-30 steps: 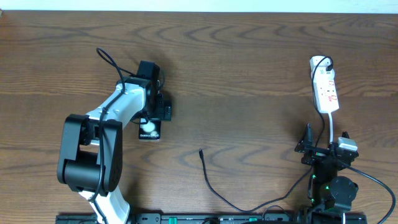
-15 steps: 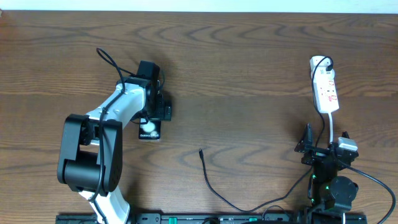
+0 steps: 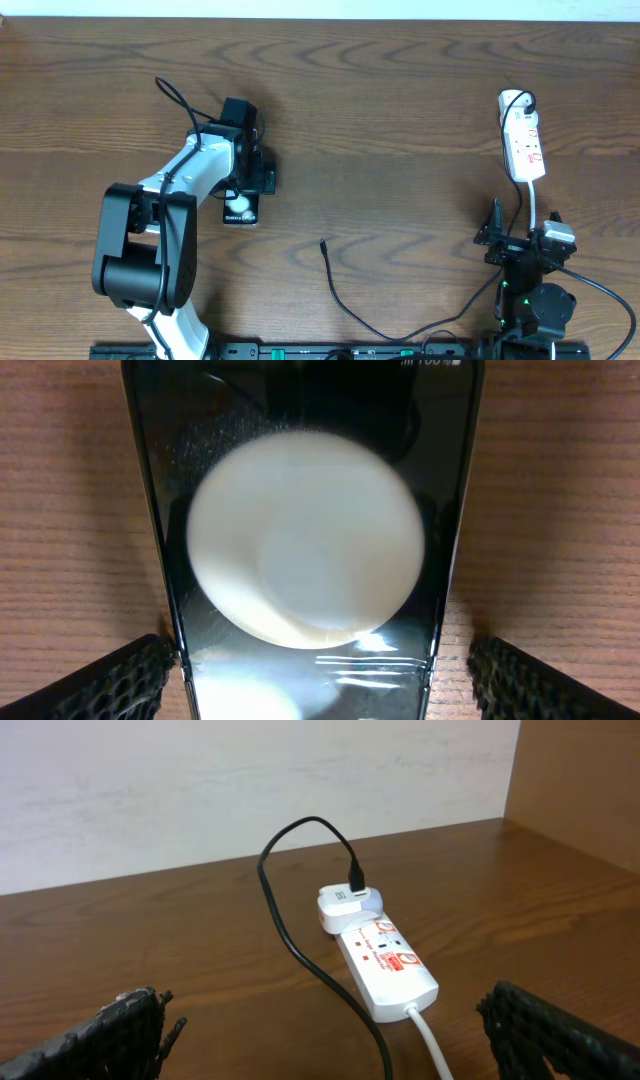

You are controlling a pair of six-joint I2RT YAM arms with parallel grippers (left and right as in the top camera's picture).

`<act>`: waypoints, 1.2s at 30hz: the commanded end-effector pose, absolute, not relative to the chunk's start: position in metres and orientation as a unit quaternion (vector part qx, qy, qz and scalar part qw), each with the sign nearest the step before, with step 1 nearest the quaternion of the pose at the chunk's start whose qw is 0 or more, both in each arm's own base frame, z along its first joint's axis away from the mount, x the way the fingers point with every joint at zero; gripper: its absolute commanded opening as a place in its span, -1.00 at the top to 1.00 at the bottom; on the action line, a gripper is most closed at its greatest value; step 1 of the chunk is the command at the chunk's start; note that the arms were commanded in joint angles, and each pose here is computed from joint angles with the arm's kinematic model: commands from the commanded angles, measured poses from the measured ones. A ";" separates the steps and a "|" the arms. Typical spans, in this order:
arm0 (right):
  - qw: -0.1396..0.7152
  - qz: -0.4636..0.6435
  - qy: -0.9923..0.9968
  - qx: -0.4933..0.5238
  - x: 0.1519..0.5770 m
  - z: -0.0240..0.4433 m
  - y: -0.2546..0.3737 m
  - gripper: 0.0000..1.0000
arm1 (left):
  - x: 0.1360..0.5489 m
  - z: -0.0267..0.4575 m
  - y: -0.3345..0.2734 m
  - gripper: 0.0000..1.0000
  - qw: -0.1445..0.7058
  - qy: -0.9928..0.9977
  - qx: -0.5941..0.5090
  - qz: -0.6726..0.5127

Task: Plug charger to phone and switch on socket
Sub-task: 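Lower the left gripper and close its fingers on the phone's sides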

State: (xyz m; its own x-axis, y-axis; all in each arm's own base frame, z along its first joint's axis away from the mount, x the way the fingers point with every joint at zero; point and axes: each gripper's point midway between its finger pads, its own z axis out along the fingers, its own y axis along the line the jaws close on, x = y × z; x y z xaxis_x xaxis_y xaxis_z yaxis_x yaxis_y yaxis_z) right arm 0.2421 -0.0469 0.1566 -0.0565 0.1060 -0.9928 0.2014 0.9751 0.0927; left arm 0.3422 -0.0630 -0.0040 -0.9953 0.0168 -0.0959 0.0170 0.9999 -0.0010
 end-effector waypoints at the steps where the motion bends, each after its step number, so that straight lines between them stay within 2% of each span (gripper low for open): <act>1: 0.678 -0.041 0.726 0.107 0.241 0.156 -0.049 -0.99 | 0.322 -0.028 -0.057 -0.87 0.001 1.000 0.012 0.015; 6: 0.678 -0.040 0.726 0.107 0.241 0.156 -0.049 -0.98 | 0.322 -0.028 -0.057 -0.69 0.001 1.000 0.012 0.015; 17: 0.678 -0.040 0.726 0.107 0.241 0.156 -0.049 -0.98 | 0.322 -0.028 -0.057 -0.68 0.001 1.000 0.012 0.015; 22: 0.678 -0.040 0.726 0.107 0.241 0.156 -0.049 -0.99 | 0.322 -0.028 -0.057 -0.57 0.001 1.000 0.012 0.015; 30: 0.678 -0.041 0.726 0.107 0.241 0.156 -0.049 -0.98 | 0.322 -0.028 -0.057 -0.49 0.001 1.000 0.012 0.015; 34: 0.678 -0.040 0.726 0.107 0.241 0.156 -0.049 -0.98 | 0.322 -0.028 -0.057 -0.31 0.001 1.000 0.012 0.015; 36: 0.678 -0.041 0.726 0.107 0.241 0.156 -0.049 -0.99 | 0.322 -0.028 -0.057 -0.13 0.001 1.000 0.012 0.015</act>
State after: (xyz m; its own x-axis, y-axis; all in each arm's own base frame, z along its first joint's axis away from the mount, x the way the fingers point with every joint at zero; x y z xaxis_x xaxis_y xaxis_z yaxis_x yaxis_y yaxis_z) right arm 0.2421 -0.0468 0.1566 -0.0564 0.1064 -0.9927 0.2010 0.9752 0.0931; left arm 0.3408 -0.0648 -0.0040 -0.9957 0.0226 -0.0898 0.0233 0.9997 -0.0069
